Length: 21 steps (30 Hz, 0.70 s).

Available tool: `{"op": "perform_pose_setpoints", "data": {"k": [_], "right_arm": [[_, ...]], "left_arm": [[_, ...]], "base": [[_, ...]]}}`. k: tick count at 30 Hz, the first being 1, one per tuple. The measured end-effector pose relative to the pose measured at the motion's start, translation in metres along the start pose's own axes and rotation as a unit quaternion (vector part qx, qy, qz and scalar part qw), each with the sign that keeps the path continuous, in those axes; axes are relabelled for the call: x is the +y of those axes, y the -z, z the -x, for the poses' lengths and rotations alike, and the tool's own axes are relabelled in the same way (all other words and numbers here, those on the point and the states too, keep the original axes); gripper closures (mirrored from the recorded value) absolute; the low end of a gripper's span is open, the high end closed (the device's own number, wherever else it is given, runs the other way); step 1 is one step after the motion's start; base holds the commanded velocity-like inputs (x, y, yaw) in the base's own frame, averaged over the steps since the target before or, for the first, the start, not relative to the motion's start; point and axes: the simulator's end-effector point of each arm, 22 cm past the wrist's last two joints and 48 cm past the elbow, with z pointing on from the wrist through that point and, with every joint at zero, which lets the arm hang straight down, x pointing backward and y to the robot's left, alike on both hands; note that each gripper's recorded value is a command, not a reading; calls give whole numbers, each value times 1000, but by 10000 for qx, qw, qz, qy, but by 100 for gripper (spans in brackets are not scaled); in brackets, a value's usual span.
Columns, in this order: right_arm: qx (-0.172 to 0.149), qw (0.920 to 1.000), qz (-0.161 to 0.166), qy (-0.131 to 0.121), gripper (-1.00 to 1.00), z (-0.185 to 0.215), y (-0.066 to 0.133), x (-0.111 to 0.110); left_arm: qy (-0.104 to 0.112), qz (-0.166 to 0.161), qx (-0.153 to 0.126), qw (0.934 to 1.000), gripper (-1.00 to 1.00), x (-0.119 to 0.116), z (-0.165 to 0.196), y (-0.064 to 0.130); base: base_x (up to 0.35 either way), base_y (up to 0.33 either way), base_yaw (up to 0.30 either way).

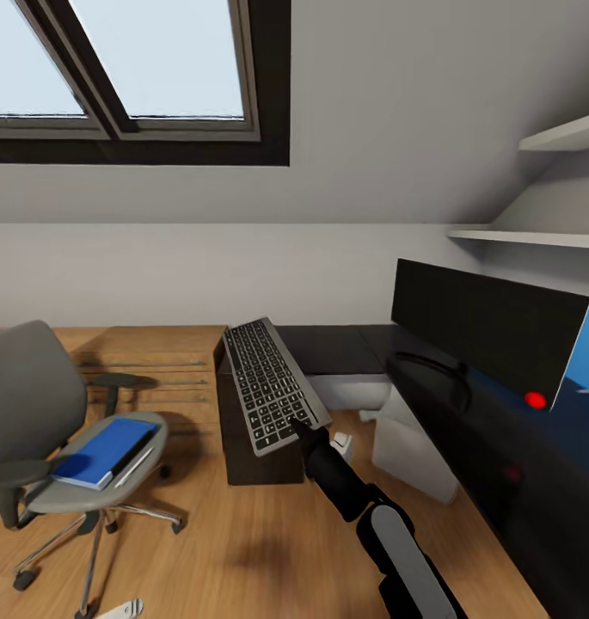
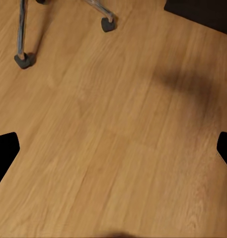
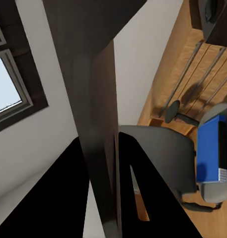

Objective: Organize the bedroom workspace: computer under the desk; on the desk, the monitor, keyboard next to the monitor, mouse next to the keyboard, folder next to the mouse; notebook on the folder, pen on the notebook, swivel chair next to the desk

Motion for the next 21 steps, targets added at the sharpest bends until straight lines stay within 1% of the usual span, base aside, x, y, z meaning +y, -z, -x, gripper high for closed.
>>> {"op": "perform_pose_setpoints", "data": {"k": [4,5,8,10,14,16,17,18,21], "right_arm": [[-9,10000,-9,-2,100,0,0,-1],[-9,10000,-55,-21,100,0,0,-5],[-25,9998,-150,-159,100,1,0,-16],[-57,9996,-174,-213,100,4,0,-19],[-132,9993,-207,-273,100,11,1,-23],[-173,9991,-264,-300,100,14,2,-28],[-221,9986,-354,-321,100,19,3,-37],[-259,9983,-384,-364,100,22,4,-41],[-322,9977,-433,-415,100,27,5,-46]], "left_arm": [[0,0,-1,10000,-100,0,0,0],[0,-1,2,10000,-100,0,0,0],[0,-7,-2,10000,-100,0,0,0],[0,-7,-1,10000,-100,0,0,0],[2,-19,1,10000,-100,-1,0,0],[-15,-41,3,10000,-100,-4,-1,0],[-85,-104,-17,9999,-100,-10,0,0],[-149,-163,-71,9997,-100,-17,1,0],[-268,-280,-380,9985,-100,-29,9,1]], "base": [[328,86,0],[328,88,0],[328,88,0],[328,88,0],[328,89,0],[328,89,0],[328,89,0],[329,89,0],[329,89,0]]}}
